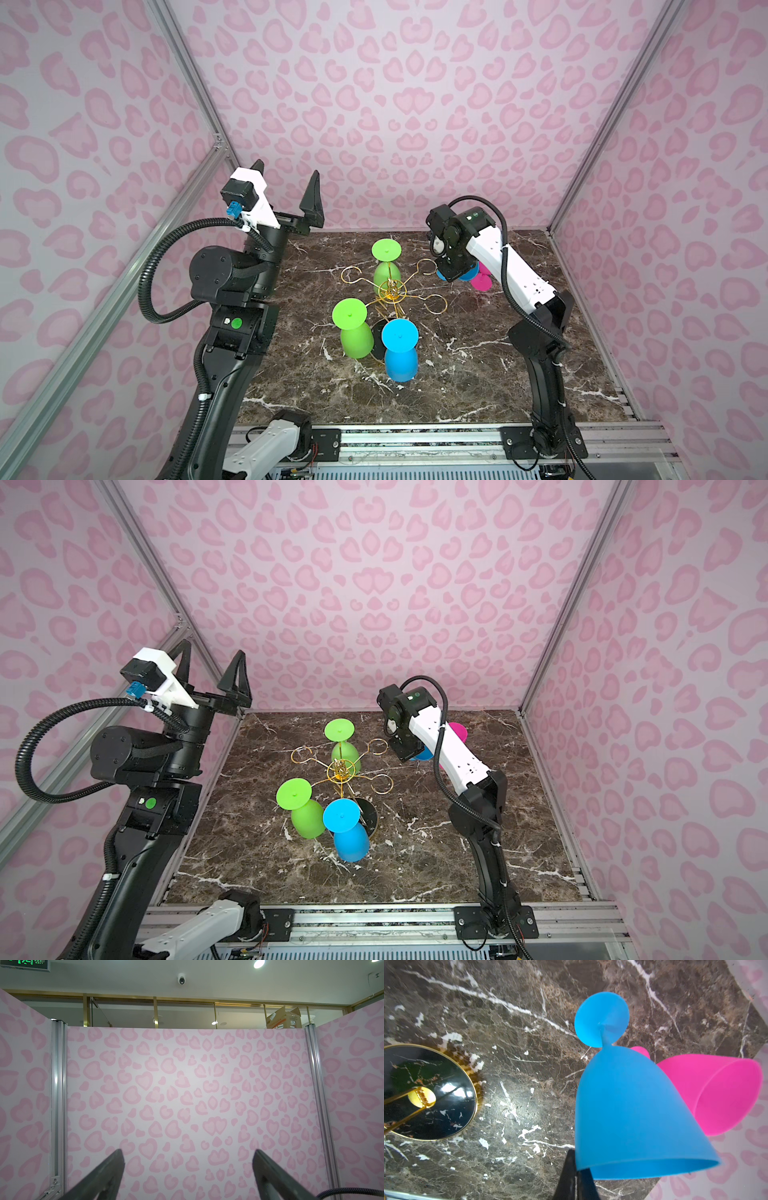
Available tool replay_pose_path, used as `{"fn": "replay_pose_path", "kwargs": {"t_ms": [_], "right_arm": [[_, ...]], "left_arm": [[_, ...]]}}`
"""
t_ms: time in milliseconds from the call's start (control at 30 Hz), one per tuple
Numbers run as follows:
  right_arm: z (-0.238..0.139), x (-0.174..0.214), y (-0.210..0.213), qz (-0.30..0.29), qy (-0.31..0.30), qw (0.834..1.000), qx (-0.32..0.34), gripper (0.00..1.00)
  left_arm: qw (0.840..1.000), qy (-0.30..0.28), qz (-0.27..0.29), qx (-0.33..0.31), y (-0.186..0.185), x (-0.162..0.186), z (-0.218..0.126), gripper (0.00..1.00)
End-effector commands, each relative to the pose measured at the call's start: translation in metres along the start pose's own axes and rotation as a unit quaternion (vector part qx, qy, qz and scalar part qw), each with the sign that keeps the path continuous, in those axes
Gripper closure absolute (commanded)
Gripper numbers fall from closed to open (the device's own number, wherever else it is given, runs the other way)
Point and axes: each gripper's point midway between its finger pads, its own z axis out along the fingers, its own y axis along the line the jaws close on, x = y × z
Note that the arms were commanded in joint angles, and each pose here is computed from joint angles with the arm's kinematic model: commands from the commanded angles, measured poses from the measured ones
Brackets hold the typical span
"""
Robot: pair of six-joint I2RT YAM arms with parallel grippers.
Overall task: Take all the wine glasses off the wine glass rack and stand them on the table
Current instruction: 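Lift the cyan glass with the right gripper and carry it toward the magenta glass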
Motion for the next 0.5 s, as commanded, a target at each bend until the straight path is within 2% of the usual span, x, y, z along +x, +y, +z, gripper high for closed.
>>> {"fn": "replay_pose_path", "kwargs": {"t_ms": [0, 467], "right_arm": [[0.003, 0.015, 0.003, -0.022, 0.027, 0.999, 0.0, 1.0], [0.01, 0.06, 0.019, -0.053, 0.083, 0.995, -0.016, 1.0]], "left_arm": [[1.0, -0.013, -0.003, 0.003, -0.001, -0.006, 0.0, 0.03], [1.0, -0.004, -0.012, 0.011, -0.005, 0.003, 0.006, 0.03]]}}
